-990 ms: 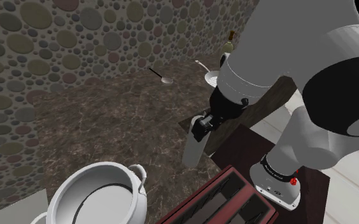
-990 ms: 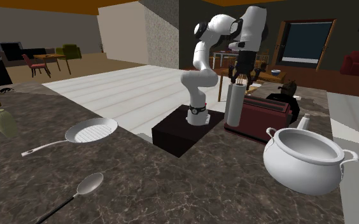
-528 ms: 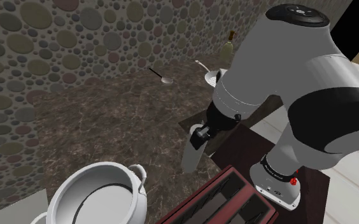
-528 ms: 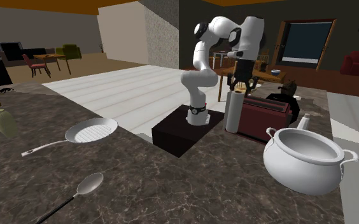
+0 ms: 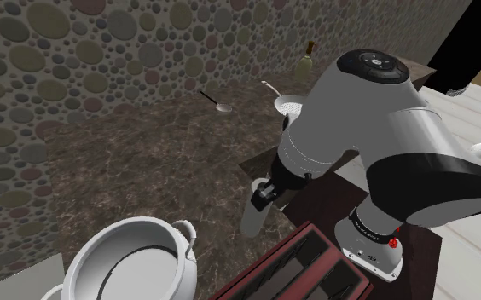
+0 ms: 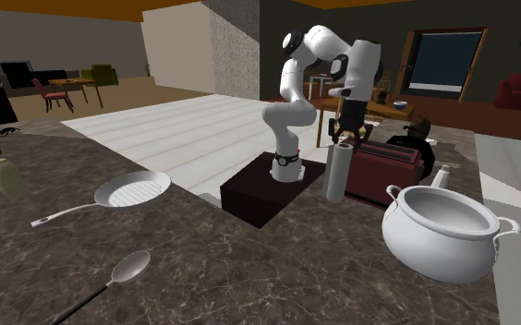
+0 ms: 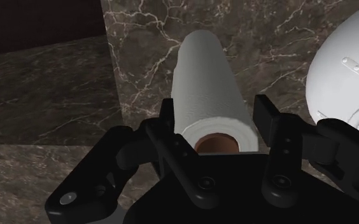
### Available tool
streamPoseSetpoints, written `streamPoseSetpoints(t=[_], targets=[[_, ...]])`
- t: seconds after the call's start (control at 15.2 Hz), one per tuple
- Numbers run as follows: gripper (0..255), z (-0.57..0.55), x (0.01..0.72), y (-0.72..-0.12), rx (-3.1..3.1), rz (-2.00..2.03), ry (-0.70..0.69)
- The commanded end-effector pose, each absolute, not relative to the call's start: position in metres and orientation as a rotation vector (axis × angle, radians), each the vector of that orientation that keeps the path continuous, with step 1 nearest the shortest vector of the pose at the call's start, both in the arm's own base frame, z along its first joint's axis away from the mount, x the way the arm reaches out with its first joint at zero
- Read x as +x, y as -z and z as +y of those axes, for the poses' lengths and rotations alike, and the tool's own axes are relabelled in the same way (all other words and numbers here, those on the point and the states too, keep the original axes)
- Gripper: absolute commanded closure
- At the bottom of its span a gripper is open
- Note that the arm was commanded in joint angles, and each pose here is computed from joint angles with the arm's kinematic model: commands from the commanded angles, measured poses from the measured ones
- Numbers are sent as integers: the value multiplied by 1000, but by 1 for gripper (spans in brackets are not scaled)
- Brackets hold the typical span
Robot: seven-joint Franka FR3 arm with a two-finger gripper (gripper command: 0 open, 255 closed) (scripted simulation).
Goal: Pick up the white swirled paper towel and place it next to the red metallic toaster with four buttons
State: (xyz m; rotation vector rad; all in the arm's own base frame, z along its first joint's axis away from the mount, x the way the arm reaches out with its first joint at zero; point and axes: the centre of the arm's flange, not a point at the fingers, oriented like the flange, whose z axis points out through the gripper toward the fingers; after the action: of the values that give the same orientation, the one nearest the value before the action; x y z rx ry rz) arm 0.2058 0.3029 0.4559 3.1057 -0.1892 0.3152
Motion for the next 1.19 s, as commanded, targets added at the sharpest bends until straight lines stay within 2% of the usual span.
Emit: streamPoseSetpoints(t=[0.0, 0.26, 0.73, 0.79, 1.12], targets=[[255, 303, 205, -445, 3106, -189, -316], [255, 303, 205, -425, 3106, -189, -316], [255, 303, 205, -425, 3106, -189, -316], [0, 303, 205, -425, 3106, -189, -316], [0, 303, 205, -425, 3106, -189, -316]])
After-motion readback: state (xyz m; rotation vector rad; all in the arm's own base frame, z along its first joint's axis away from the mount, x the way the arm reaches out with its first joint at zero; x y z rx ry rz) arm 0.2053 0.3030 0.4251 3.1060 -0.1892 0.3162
